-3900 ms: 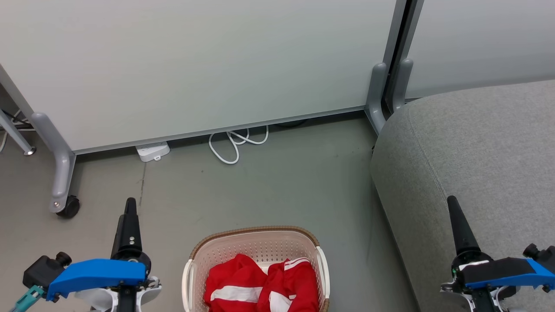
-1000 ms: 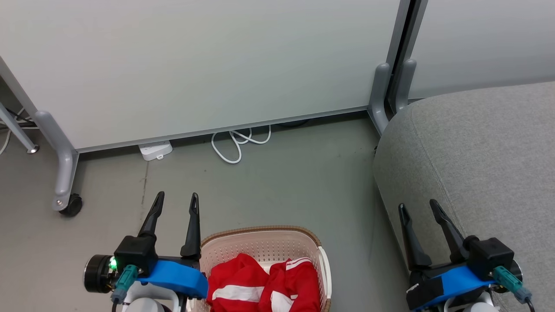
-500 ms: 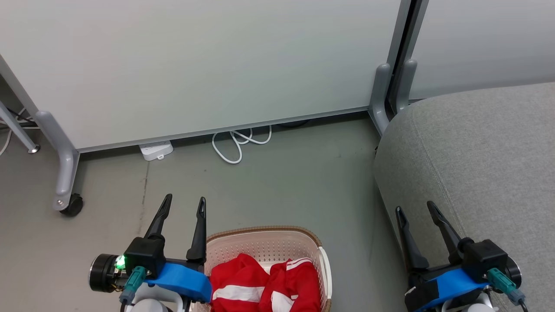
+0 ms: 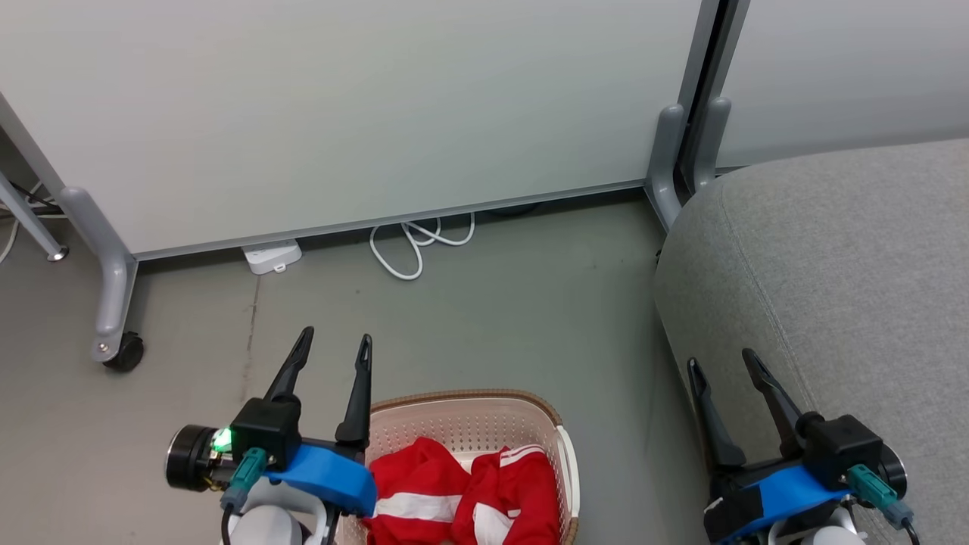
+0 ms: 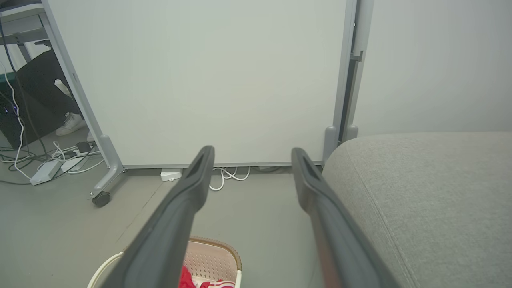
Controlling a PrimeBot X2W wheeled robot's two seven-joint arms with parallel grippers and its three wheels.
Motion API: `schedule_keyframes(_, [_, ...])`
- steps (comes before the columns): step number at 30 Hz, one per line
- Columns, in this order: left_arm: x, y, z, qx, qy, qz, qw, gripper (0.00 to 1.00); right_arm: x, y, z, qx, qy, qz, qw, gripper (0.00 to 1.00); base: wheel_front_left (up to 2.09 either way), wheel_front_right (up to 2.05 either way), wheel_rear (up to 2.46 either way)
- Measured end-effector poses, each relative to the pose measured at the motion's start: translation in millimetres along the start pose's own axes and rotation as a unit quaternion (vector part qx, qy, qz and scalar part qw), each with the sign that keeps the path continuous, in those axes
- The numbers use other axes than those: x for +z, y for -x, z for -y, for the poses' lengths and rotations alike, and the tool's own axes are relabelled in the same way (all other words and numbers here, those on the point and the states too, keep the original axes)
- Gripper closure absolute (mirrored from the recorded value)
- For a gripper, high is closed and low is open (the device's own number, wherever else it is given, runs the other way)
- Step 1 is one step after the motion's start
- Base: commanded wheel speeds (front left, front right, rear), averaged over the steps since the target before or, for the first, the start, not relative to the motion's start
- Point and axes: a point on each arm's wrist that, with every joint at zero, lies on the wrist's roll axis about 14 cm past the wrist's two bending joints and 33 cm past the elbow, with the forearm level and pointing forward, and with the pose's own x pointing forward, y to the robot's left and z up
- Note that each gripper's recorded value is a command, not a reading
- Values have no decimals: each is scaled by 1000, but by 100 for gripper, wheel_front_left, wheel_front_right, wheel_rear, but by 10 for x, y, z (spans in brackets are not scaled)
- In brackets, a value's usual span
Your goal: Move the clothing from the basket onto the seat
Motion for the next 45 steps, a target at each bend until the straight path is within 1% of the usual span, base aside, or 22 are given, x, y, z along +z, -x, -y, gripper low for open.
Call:
schedule_keyframes(6, [-167,-180,84,-34,-15,-28,999,0,-47,-68,27,-2,-1,-6,1000,0,0,0,0])
schedule_keyframes(13, [-542,-431,205,-84,-42,-86,992,0,-118,-210,120,-10,0,-13,1000,0,0,0,0])
schedule_keyframes(16, [-754,-520,316,-120,-56,-117,984,0,-152,-282,181,-16,1,-16,1000,0,0,0,0])
schedule_keyframes(22, [-1222,-638,444,-182,-87,-180,963,0,-238,-436,329,-29,6,-23,999,0,0,0,0])
schedule_keyframes(27, [-1659,-637,535,-230,-106,-236,938,0,-341,-569,438,-37,9,-30,999,0,0,0,0])
schedule_keyframes(32, [-2080,-629,528,-268,-130,-287,910,0,-482,-731,502,-37,14,-40,998,0,0,0,0])
schedule_keyframes(39, [-2714,-398,521,-333,-173,-363,853,0,-702,-975,543,-30,16,-50,998,0,0,0,0])
schedule_keyframes(45, [-3184,-205,392,-366,-202,-425,803,0,-907,-1139,579,-24,17,-60,998,0,0,0,0])
